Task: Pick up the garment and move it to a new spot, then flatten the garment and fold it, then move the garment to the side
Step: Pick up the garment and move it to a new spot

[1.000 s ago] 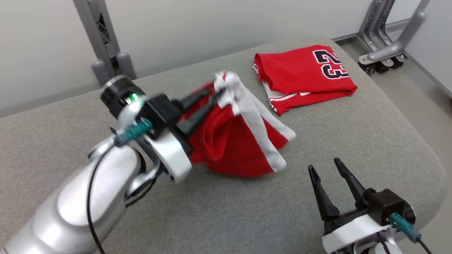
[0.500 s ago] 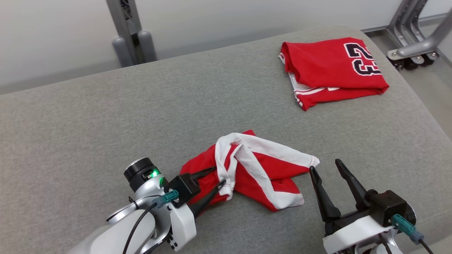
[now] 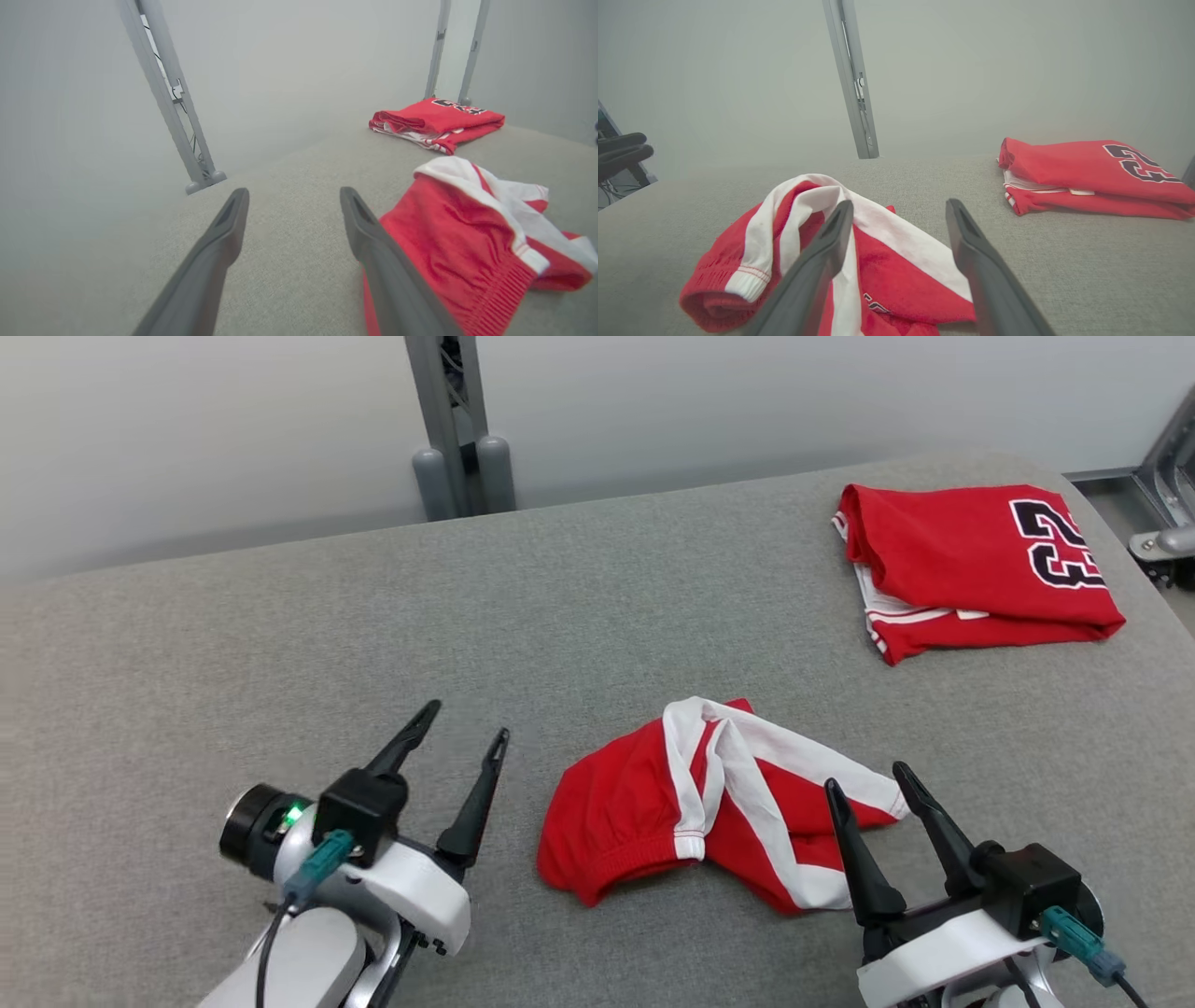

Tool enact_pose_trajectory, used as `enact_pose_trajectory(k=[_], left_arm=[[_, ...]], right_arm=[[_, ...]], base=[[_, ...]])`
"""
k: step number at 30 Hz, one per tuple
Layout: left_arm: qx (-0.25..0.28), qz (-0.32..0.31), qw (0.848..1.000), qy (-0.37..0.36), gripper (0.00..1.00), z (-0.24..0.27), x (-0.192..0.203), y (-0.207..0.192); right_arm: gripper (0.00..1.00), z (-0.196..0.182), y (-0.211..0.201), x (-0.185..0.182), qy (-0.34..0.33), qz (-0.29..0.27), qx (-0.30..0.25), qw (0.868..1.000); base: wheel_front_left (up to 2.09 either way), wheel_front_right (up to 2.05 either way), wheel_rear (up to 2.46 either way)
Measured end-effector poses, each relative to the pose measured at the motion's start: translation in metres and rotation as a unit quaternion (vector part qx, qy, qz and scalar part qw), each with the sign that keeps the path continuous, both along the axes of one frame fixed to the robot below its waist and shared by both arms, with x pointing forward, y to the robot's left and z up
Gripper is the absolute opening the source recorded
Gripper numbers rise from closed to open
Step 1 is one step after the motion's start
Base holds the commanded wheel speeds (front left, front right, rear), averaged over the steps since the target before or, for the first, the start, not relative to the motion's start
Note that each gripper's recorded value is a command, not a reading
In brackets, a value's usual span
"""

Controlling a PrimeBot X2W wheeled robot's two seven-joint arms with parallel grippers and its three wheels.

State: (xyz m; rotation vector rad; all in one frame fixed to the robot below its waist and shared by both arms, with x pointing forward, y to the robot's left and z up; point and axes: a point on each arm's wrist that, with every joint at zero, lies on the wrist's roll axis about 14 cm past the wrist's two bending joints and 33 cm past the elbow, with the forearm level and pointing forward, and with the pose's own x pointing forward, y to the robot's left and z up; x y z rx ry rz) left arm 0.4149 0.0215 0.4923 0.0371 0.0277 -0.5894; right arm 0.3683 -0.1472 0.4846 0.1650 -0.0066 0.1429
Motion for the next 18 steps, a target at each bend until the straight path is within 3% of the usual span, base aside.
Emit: enact_pose_trajectory(k=[3,6,10,18], left_arm=[[-0.07,0.084,0.994,0.01,1.0,0.015,-0.004,0.027],[-0.102,0.154,0.982,-0.033,1.0,0.044,-0.008,0.058],[-0.126,0.219,0.966,-0.056,1.0,0.056,-0.031,0.087],[-0.133,0.29,0.941,-0.11,1.0,0.079,-0.062,0.124]], right_arm=[[1.0,0.004,0.007,0.001,-0.006,0.009,0.005,1.0],[1.0,0.005,0.013,0.002,-0.009,0.019,0.008,1.0],[1.0,0.009,0.023,0.003,-0.014,0.034,0.011,0.999],[1.0,0.022,0.034,0.0,-0.034,0.051,0.015,0.998]], base=[[0.0,0.0,0.0],[0.0,0.0,0.0],[0.0,0.0,0.0],[0.0,0.0,0.0]])
